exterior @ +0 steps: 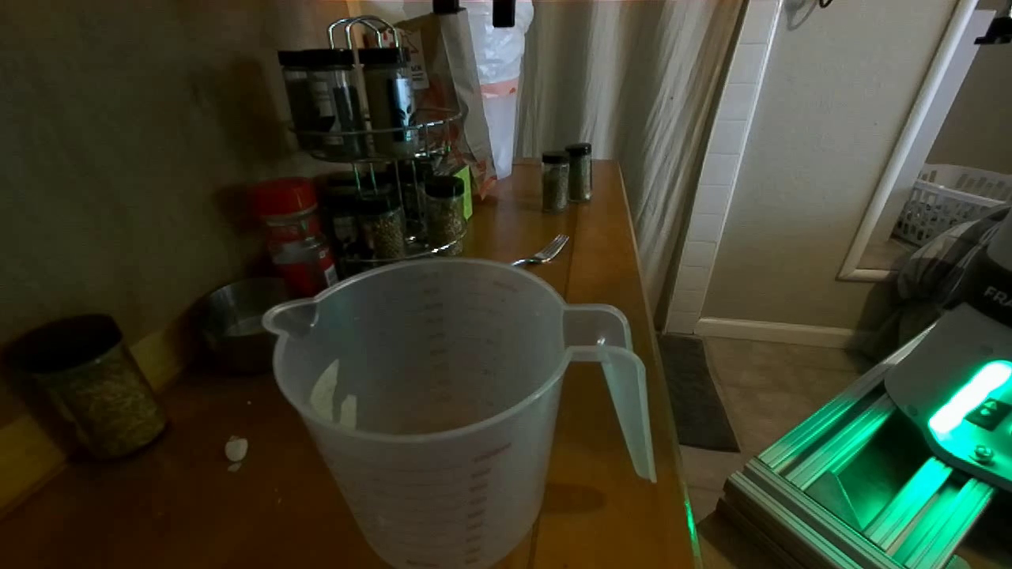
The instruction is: Remove a spice bottle from the spice rack and place it next to the spice bottles on the table
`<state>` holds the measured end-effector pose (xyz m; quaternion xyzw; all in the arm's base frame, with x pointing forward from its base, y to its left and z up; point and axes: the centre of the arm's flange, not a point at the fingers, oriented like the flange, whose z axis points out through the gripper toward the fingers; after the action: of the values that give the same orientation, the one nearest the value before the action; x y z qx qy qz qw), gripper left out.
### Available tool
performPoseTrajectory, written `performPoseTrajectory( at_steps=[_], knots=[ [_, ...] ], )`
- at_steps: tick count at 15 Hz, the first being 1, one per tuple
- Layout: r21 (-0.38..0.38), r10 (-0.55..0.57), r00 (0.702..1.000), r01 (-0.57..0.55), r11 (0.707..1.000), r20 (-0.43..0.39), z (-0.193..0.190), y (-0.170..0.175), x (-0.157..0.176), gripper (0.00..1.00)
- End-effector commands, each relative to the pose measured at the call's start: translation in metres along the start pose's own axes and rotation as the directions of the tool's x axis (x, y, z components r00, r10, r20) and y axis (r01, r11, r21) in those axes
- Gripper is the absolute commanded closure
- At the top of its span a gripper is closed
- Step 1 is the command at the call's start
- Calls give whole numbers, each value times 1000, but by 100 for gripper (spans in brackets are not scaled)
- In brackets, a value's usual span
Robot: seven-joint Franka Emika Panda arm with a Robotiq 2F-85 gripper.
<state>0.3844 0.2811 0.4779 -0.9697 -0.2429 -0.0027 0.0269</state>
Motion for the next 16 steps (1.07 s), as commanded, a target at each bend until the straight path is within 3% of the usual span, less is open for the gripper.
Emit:
performPoseTrajectory(
  at_steps=[1, 11, 16],
  knots=[
    [1, -8, 1000, 8, 1000, -1, -1, -1, 0, 0],
    [50, -144, 989, 142, 989, 42, 12, -23, 3, 0],
    [57, -212, 977, 212, 976, 7, 14, -35, 9, 0]
  ],
)
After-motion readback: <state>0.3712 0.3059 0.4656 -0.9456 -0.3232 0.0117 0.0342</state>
